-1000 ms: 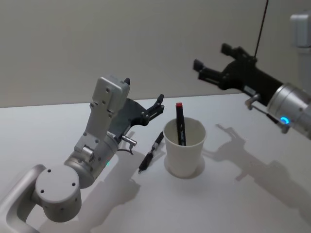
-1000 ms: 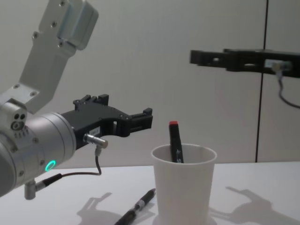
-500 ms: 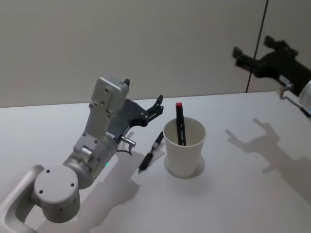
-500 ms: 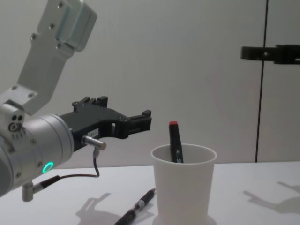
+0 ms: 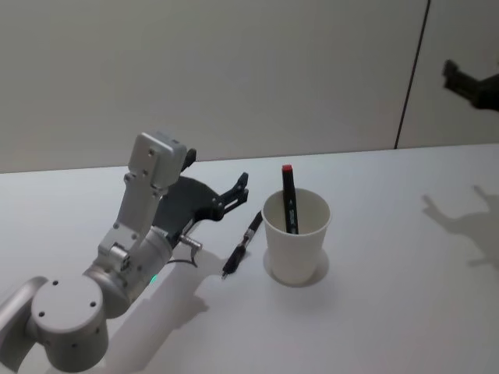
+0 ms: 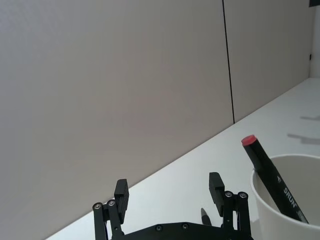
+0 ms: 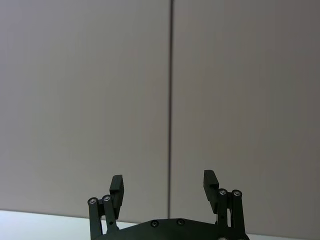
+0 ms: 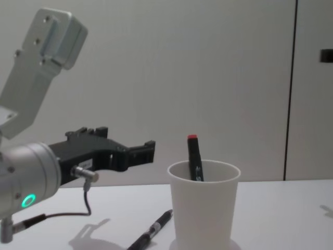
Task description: Place the pen into the pen holder.
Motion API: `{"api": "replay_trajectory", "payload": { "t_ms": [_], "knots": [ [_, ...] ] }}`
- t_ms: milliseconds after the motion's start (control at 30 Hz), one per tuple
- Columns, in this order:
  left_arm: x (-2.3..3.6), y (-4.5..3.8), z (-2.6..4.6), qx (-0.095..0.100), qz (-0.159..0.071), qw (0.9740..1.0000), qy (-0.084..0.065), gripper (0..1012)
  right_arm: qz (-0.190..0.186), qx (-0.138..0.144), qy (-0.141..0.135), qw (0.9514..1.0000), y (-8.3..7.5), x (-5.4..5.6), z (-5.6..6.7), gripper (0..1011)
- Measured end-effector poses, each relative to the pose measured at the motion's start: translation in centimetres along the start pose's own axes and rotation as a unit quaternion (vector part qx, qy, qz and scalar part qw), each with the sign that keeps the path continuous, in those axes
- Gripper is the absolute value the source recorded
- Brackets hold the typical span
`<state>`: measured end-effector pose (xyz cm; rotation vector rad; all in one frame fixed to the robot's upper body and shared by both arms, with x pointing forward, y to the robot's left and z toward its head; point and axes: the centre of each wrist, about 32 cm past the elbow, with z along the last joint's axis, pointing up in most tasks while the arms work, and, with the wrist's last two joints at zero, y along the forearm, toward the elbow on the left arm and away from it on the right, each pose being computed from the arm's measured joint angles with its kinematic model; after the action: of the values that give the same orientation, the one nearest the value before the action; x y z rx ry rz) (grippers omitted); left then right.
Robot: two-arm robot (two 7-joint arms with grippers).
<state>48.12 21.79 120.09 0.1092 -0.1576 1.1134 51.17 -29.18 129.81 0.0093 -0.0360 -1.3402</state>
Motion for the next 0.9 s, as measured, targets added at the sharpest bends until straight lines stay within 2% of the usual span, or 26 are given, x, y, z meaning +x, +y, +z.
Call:
{"api": "replay_trajectory", "payload": {
  "t_ms": [33, 100, 333, 533, 900],
  "knots": [
    [0.05, 0.1, -0.05, 0.002, 0.0, 1.0, 0.002, 1001, 0.0, 0.0, 0.0, 1.0, 0.0, 0.0, 0.0, 1001],
    [0.22, 0.45, -0.28, 0.011, 0.0, 0.9999, 0.008, 1001, -0.024, -0.004, -0.001, 0.9997, -0.2, 0.6, 0.3, 1002],
    [0.45, 0.83, -0.72, 0.028, -0.004, 0.9994, 0.021, 1001, -0.075, -0.013, -0.003, 0.9971, -0.6, 1.9, 0.8, 1001],
    [0.58, 0.84, -1.25, 0.046, -0.01, 0.9985, 0.029, 1001, -0.125, -0.022, -0.006, 0.9919, -0.9, 3.3, 1.4, 1001],
    [0.33, 0.58, -2.06, 0.073, -0.021, 0.9964, 0.036, 1001, -0.167, -0.031, -0.007, 0.9855, -1.2, 4.5, 2.0, 1002]
  ]
}}
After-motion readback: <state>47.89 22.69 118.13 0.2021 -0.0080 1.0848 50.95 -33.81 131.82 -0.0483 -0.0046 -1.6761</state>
